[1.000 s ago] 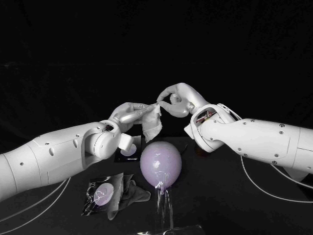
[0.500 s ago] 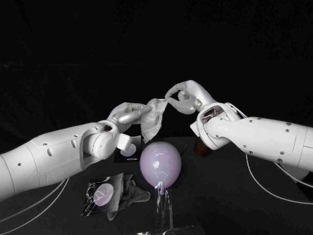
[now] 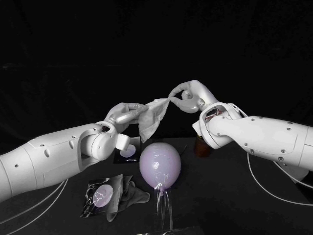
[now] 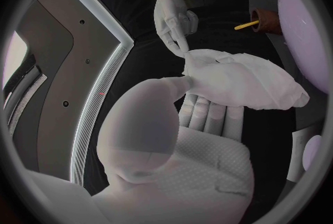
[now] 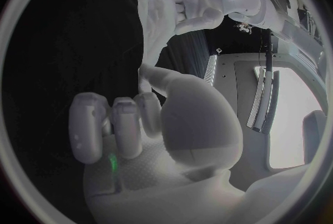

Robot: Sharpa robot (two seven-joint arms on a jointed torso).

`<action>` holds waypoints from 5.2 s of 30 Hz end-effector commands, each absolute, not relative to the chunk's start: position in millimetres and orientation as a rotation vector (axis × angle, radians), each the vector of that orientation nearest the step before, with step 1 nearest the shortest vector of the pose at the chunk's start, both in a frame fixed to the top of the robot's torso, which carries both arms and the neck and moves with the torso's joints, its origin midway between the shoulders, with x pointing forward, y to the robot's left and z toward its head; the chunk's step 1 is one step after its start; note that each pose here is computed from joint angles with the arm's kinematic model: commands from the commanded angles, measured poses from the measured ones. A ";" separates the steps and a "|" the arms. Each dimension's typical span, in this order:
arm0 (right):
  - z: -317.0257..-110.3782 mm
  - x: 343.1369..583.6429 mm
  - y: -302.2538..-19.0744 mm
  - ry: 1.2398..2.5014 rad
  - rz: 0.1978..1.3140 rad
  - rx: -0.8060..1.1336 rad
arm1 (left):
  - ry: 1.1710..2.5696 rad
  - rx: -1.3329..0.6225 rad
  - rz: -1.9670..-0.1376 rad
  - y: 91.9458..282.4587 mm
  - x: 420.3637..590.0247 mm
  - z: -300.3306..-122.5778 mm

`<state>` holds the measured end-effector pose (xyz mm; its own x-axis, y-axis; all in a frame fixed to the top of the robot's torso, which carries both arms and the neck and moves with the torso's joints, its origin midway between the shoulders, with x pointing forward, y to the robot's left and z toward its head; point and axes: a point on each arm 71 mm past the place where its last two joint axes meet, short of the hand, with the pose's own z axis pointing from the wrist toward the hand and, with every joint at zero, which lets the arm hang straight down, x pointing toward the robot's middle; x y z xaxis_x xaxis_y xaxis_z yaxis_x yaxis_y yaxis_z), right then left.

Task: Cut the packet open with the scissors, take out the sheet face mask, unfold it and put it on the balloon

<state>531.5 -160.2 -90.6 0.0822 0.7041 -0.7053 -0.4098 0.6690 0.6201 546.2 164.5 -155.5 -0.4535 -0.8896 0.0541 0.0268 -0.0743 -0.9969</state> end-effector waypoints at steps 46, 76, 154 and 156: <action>-91.7 525.0 -149.5 1.237 1.017 0.464 | 1.596 -1.026 -1.622 158.4 546.0 -161.4; -91.5 515.7 -130.6 1.271 1.069 0.434 | 1.623 -0.946 -1.583 138.8 550.1 -161.6; -94.5 556.3 -173.4 1.339 0.900 0.385 | 1.594 -0.910 -1.743 136.7 541.1 -154.8; -92.0 556.1 -176.4 1.333 0.898 0.362 | 1.593 -0.911 -1.740 137.3 541.1 -154.9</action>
<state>557.9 -180.8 -96.2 -0.0093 0.7657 -0.6431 -0.2738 0.6166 0.7381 541.8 139.0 -157.3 -0.5736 -0.8157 0.0757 -0.0216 -0.0774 -0.9968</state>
